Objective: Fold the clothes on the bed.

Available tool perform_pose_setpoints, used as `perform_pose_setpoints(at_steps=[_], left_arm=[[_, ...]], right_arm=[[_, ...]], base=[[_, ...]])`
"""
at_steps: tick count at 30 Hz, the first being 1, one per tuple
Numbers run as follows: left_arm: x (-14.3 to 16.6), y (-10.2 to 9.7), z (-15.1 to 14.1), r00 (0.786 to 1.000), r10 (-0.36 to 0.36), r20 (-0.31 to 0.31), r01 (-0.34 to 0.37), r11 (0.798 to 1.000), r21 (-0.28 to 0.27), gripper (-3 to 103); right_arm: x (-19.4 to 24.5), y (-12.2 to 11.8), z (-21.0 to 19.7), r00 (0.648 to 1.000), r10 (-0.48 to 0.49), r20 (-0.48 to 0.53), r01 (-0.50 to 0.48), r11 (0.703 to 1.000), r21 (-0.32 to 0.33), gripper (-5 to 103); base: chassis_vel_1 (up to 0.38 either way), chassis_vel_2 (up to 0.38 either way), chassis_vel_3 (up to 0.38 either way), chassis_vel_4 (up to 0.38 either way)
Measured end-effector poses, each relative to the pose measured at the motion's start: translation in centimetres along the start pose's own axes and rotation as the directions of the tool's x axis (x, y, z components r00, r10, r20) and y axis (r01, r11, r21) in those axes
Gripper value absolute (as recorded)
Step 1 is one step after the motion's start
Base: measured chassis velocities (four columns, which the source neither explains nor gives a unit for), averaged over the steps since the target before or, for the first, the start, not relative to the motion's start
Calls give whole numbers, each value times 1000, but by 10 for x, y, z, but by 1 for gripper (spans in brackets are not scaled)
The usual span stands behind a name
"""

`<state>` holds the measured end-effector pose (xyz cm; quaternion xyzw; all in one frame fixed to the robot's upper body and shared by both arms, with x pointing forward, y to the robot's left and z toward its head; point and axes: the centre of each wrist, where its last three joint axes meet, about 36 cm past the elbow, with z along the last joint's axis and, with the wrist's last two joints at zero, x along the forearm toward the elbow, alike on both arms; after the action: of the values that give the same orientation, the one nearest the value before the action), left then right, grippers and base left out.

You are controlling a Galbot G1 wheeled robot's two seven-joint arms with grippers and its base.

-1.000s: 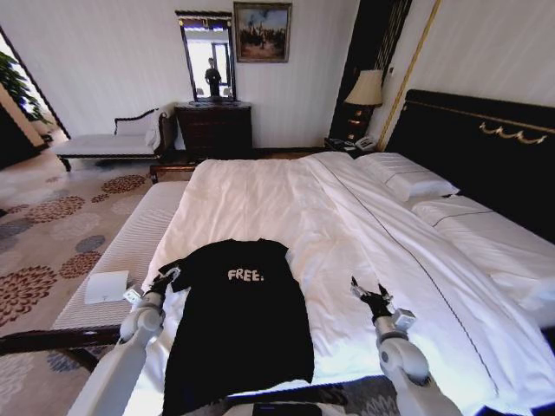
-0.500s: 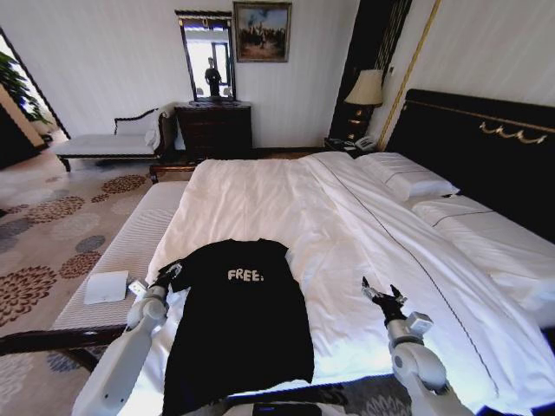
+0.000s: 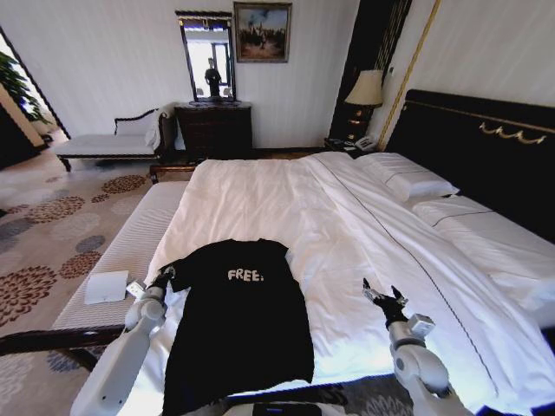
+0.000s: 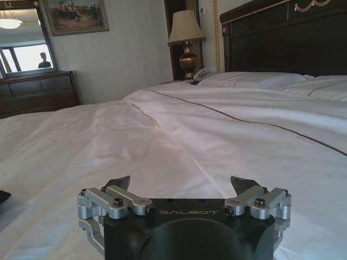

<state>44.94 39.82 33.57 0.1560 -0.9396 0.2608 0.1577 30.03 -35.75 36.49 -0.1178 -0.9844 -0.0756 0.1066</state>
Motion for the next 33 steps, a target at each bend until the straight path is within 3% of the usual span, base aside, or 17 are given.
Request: perform_pose_setpoints(at_steps=[4,7,21,25,33], left_arm=[[-1,-2,-1,1000,14,12,-14,1000,-1,2],[-1,-4,1,1000,21,19,-21,1000,-8,1],[5,-22,5,996,67,61,-61,994,-86,1],[7,-41,12,990,113,85,-99,982,-158,1],[18,-58,29,983,158,88,-135,965,-224,1]], right_arm=[[4,-6,-2,1000,6,1,-6,1000,8,100],[6,-7,-2,1000,6,2,-6,1000,10,100],[11,-7,0,1000,9,4,-9,1000,4,100],[14,-10,1,1000,16,3,-16,1000,11,100],[11,-11,0,1000,-2,6,2,1000,26,100]], base=[[0,0,0,0],[0,0,0,0],[0,0,0,0],[0,0,0,0],[0,0,0,0]])
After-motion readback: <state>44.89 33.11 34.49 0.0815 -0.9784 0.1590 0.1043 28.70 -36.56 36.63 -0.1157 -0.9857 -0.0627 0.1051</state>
